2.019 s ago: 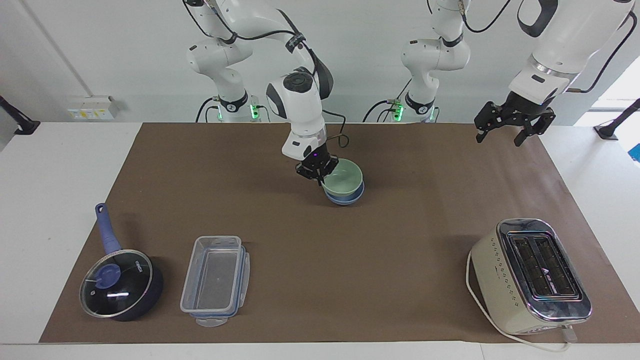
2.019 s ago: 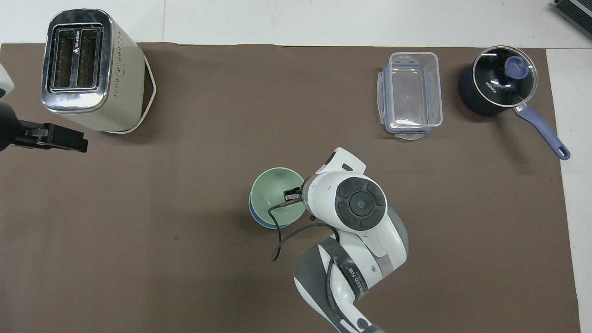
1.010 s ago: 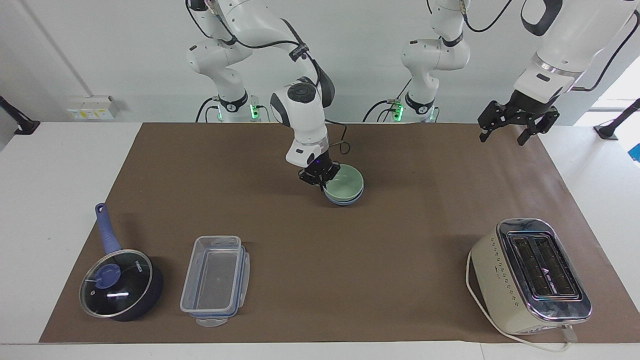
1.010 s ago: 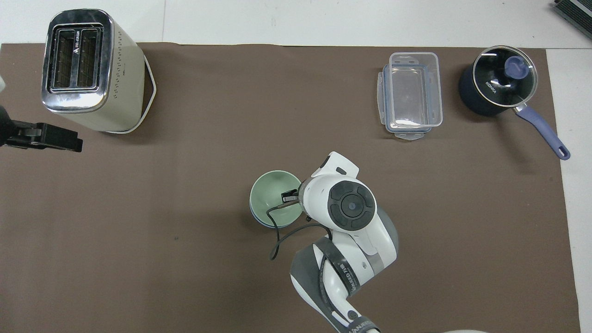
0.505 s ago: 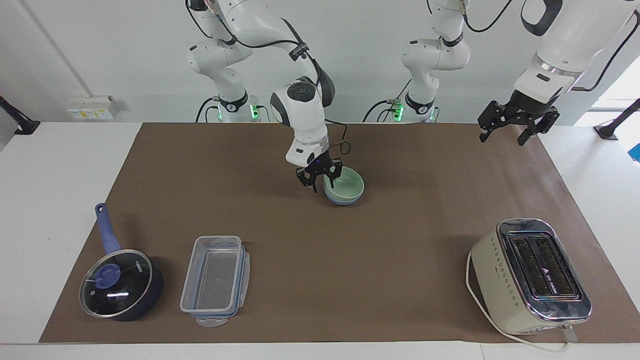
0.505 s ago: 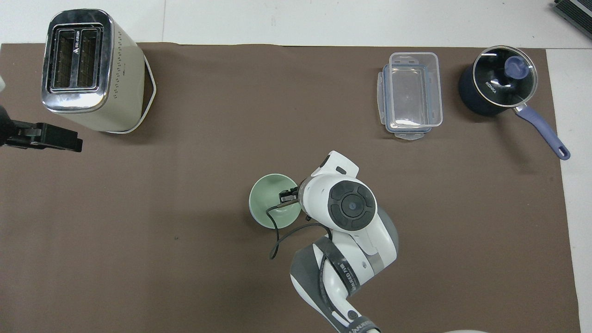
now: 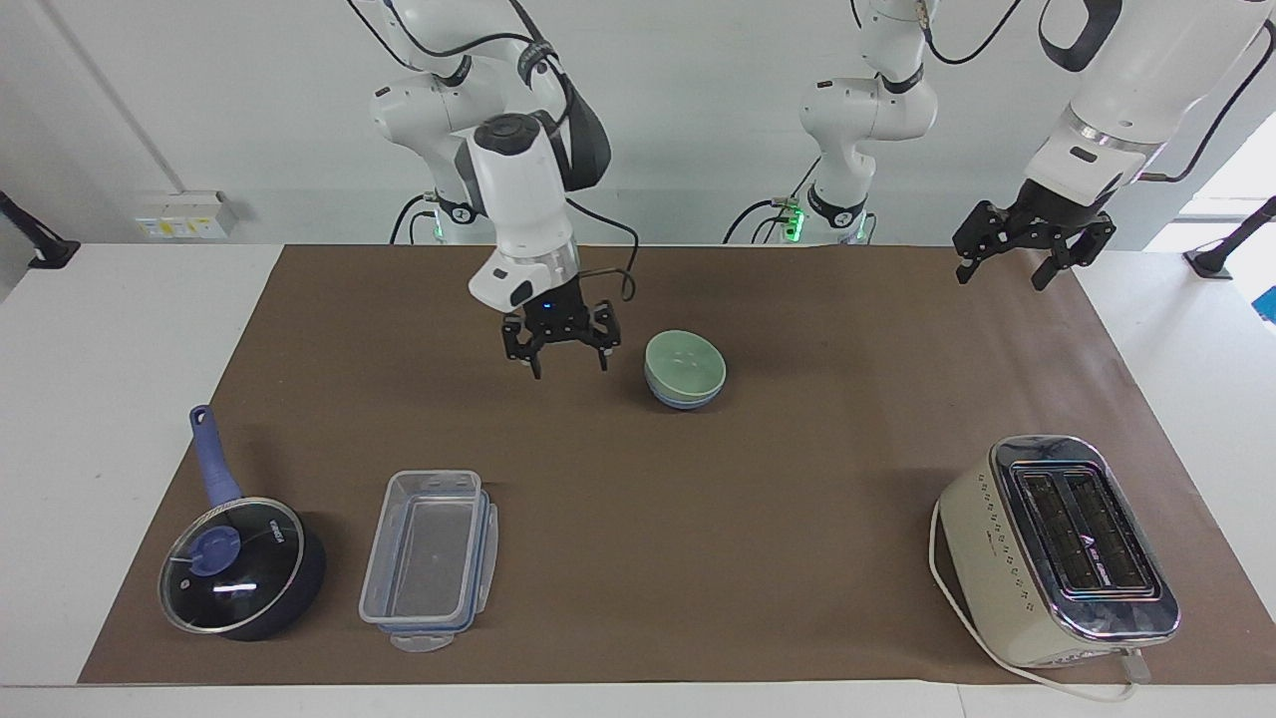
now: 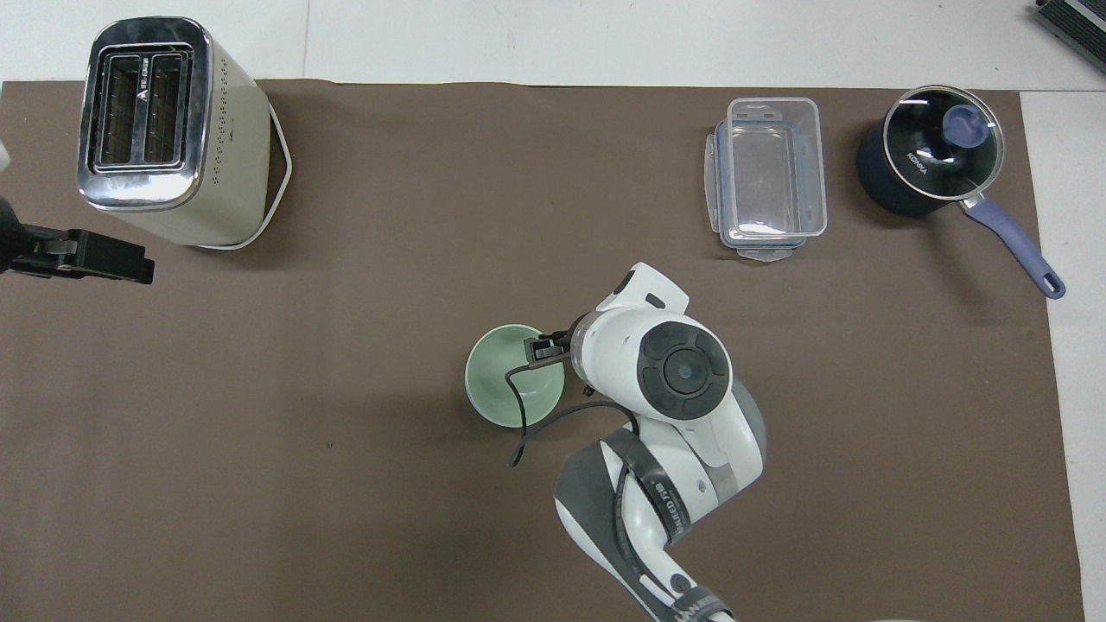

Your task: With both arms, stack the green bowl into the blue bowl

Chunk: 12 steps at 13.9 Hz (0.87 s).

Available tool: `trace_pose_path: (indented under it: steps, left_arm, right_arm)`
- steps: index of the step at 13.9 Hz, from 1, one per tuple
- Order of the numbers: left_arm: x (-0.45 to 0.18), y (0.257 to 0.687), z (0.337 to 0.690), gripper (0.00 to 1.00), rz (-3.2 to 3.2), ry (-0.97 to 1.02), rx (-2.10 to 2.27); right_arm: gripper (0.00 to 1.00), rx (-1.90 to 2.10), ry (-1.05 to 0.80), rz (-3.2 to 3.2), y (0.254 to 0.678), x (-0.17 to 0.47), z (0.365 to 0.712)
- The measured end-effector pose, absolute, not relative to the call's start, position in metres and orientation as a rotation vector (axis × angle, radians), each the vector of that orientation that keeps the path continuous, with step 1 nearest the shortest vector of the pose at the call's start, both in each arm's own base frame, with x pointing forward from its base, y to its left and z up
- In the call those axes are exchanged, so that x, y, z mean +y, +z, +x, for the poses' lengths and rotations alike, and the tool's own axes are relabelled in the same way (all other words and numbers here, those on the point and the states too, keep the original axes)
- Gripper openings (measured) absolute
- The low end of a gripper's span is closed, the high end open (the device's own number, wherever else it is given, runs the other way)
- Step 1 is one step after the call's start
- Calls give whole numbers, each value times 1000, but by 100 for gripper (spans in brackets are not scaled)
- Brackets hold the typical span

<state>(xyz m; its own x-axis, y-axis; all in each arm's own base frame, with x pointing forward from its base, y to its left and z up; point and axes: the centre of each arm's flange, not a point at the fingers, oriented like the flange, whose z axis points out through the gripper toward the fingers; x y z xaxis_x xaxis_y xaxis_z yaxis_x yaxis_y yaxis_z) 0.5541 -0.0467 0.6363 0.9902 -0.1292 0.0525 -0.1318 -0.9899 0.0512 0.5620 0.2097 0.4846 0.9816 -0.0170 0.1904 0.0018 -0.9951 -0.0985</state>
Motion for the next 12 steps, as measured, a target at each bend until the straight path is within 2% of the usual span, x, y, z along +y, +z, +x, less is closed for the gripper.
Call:
trace_pose_path:
  steps: [5, 12]
  left_arm:
    - [-47, 636, 554, 100, 3079, 76, -202]
    - [-47, 636, 554, 100, 3079, 76, -202]
  right_arm:
    - [100, 216, -206, -3064, 553, 126, 575]
    - [100, 299, -161, -3091, 634, 52, 553]
